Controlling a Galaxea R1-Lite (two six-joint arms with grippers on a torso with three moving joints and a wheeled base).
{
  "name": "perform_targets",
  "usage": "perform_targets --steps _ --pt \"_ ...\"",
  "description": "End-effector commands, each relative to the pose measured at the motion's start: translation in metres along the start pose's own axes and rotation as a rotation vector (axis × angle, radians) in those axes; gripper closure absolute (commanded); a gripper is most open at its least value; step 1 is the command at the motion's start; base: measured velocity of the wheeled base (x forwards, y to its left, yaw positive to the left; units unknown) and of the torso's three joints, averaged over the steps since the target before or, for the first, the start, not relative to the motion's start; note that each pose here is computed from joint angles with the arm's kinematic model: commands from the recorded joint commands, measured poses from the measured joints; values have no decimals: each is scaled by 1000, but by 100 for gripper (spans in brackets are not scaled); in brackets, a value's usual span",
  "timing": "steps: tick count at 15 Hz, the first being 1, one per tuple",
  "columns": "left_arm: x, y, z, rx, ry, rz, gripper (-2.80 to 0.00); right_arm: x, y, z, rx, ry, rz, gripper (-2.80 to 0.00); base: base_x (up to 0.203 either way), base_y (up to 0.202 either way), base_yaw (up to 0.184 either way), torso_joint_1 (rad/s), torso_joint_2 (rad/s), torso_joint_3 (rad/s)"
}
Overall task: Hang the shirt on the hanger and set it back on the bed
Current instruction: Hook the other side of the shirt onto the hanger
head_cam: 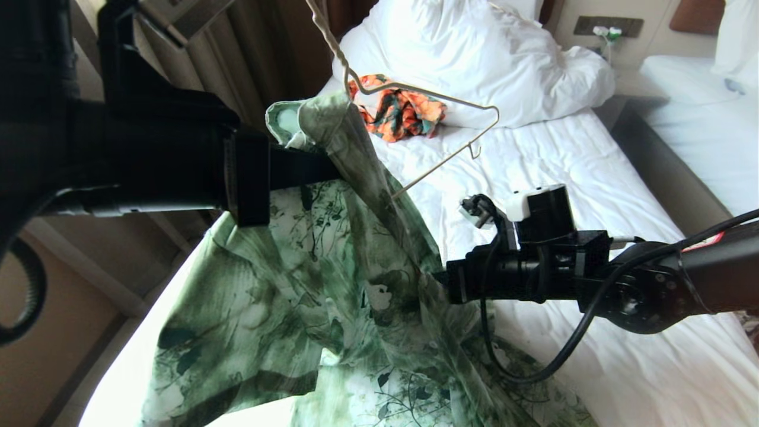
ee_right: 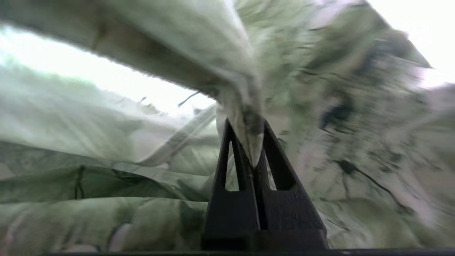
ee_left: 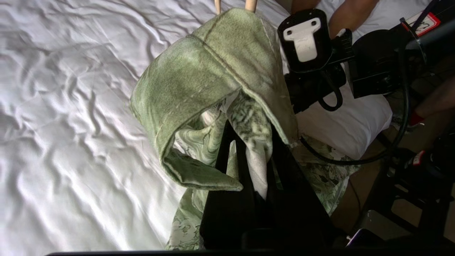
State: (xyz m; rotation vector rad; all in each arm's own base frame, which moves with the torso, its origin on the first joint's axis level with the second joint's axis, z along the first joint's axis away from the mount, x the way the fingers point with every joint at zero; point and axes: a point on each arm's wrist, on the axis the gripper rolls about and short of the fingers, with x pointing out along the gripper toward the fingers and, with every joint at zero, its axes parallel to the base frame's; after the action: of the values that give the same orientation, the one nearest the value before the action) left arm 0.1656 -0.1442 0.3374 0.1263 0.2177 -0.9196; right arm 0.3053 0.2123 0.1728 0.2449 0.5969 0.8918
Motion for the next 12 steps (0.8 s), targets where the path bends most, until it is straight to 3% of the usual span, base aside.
perform_targets --steps 1,3,5,9,12 --pt "-1 3 -1 -6 5 18 0 -10 -7 6 17 -26 -18 0 0 0 0 0 0 0" --pt "-7 4 -3 -23 1 27 0 -26 -19 14 36 -63 -52 0 0 0 0 0 0 0" --pt "-18 -12 -4 -58 -21 -22 0 -41 -26 23 42 -103 -74 0 0 0 0 0 0 0" --pt "-16 -29 -9 -118 -42 -7 0 -60 -37 32 46 -140 -68 0 0 0 0 0 0 0" --pt "-13 -32 -19 -147 -9 -19 0 -71 -40 39 44 -168 -70 0 0 0 0 0 0 0"
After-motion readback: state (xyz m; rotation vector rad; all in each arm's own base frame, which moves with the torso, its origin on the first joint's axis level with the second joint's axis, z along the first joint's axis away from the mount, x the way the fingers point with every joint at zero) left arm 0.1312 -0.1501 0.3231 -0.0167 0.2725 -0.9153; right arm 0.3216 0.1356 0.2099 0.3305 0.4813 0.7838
